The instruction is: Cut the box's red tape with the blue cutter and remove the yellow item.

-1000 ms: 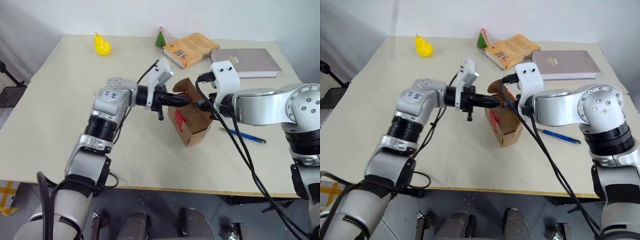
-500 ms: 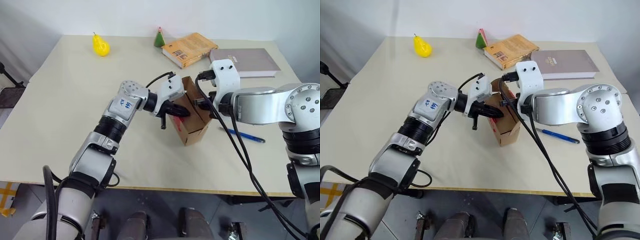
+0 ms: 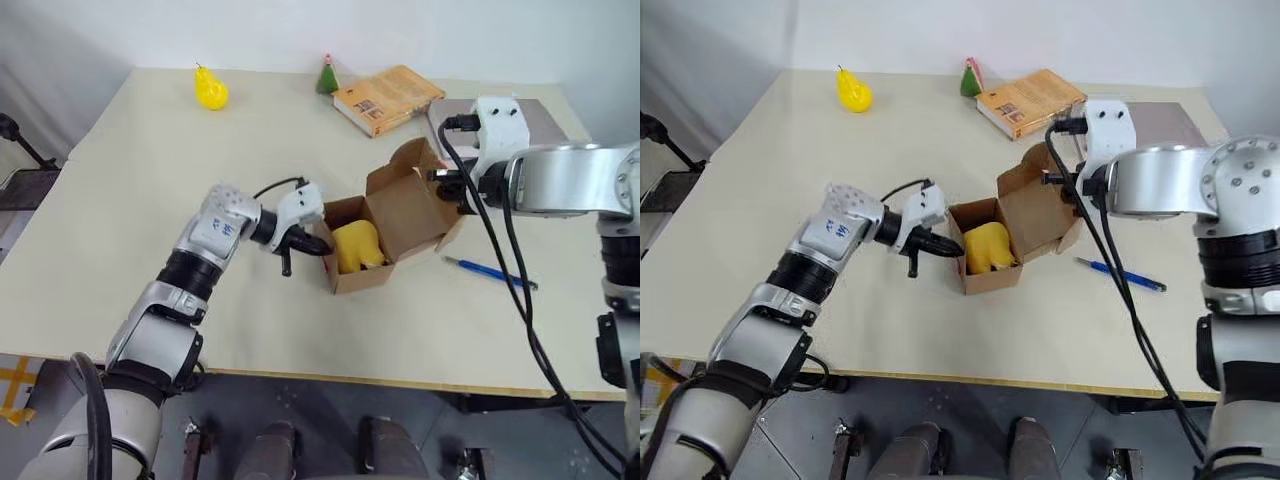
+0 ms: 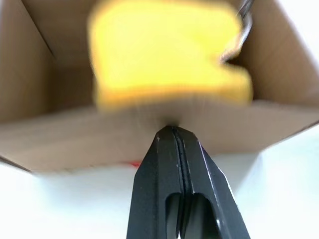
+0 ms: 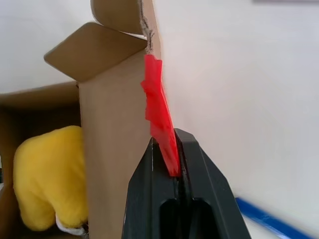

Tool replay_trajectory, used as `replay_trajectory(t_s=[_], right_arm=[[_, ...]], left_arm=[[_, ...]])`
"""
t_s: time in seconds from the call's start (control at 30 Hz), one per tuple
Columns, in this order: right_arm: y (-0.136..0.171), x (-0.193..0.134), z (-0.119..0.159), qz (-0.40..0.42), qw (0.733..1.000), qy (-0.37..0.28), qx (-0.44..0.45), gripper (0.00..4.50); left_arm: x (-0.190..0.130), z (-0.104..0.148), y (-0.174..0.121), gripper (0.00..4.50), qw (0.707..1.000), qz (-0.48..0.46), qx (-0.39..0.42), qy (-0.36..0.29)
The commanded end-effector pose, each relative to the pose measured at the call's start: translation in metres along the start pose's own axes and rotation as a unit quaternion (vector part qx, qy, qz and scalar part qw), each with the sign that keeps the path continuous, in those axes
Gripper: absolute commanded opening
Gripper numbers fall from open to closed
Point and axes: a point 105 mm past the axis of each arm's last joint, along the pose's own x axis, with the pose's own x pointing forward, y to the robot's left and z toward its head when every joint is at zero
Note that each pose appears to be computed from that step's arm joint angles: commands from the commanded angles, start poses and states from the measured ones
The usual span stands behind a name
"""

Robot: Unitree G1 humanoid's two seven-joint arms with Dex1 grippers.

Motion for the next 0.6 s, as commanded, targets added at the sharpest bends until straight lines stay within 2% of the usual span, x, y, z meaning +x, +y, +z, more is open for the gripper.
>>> replay_trajectory(t_s=[0.03, 0.27, 0.47, 0.57, 0.6], right_arm=[[-0.001, 0.003, -0.011, 0.015, 1.000, 0.012, 0.020, 0.02], [-0.005, 0.010, -0.039, 0.025, 0.999, 0.033, 0.024, 0.02], [-0.013, 0.003, -0.045, 0.016, 1.000, -0.009, -0.020, 0.02], [-0.021, -0.001, -0.055, 0.029, 0.998, -0.012, -0.059, 0.60], [-0.023, -0.002, -0.058, 0.037, 0.997, -0.013, -0.061, 0.95]], left_arm=[[0.005, 0.014, 0.001, 0.00, 1.000, 0.010, 0.018, -0.017], [0.005, 0.008, 0.001, 0.00, 1.000, 0.015, 0.003, -0.026], [0.003, 0.008, 0.002, 0.00, 0.999, 0.020, 0.021, -0.033], [0.000, 0.003, 0.002, 0.53, 1.000, 0.014, 0.008, -0.020], [-0.002, 0.002, 0.002, 0.86, 1.000, 0.010, 0.006, -0.013]])
